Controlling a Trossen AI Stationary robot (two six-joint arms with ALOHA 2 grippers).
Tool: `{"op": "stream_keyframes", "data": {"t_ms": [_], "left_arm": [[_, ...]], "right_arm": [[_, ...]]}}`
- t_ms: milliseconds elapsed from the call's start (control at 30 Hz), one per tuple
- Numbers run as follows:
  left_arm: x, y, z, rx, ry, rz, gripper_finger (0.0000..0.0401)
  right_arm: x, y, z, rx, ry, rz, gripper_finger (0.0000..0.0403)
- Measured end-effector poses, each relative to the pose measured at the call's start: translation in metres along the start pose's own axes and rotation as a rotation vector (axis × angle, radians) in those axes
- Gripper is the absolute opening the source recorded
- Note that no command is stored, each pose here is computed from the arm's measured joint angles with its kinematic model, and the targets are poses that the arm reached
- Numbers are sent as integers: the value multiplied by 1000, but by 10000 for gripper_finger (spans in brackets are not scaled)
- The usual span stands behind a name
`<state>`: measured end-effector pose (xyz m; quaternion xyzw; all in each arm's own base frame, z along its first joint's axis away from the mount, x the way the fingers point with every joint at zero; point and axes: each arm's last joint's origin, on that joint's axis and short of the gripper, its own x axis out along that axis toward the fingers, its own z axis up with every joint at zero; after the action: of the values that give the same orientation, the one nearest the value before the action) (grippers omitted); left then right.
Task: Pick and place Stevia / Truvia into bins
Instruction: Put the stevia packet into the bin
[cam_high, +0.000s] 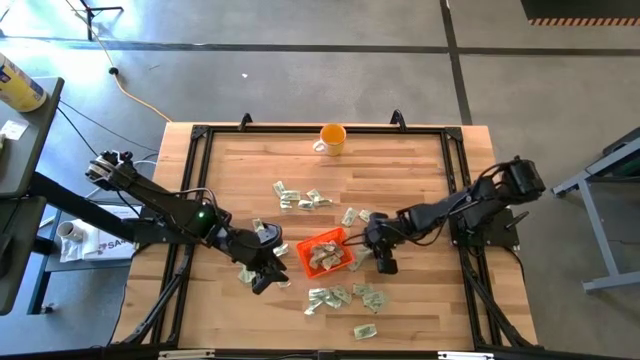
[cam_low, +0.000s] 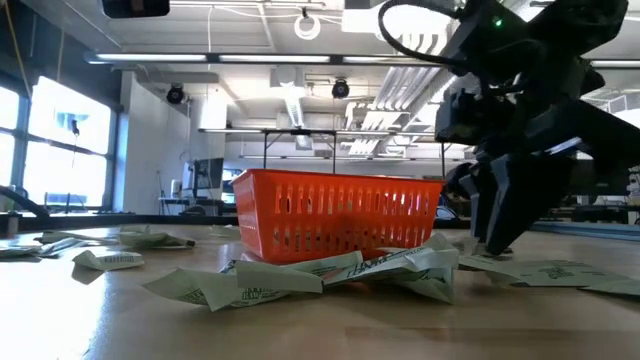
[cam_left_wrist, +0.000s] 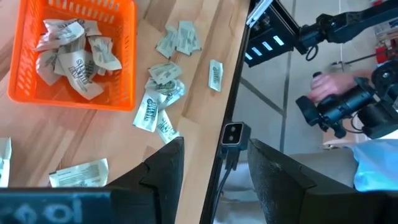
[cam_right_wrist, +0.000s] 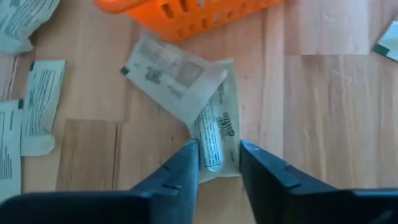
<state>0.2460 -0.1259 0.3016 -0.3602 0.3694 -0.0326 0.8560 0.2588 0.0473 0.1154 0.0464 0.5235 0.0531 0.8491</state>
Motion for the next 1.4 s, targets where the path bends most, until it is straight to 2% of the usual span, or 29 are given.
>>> {"op": "stream_keyframes", "data": {"t_ms": [233, 367, 467, 600, 800, 1033, 1133, 1233, 1400], "left_arm": [[0, 0, 0, -1, 8, -3, 209], [0, 0, 0, 0, 8, -2, 209], [0, 1, -1, 1, 11, 5, 209], [0, 3, -1, 4, -3, 35, 209], [0, 8, 2, -9, -53, 106, 209], [-6, 23, 16, -70, -74, 174, 209], [-11, 29, 18, -85, -65, 202, 209], [-10, 29, 18, -95, -53, 190, 209], [-6, 28, 17, -161, 1, 151, 209]], "right_arm": [[-7, -7, -7, 115, 79, -30, 16], [-23, -5, -15, 168, 116, -124, 18], [-42, -4, -12, 224, 24, -184, 17], [-68, 2, 14, 260, -201, -115, 7], [-76, 13, 62, 220, -354, -1, 37], [-44, 23, 108, 186, -230, 89, 56], [-34, 23, 114, 170, -133, 24, 76], [-38, 22, 117, 167, -96, -61, 106], [-46, 22, 102, 157, -9, -259, 163]]}}
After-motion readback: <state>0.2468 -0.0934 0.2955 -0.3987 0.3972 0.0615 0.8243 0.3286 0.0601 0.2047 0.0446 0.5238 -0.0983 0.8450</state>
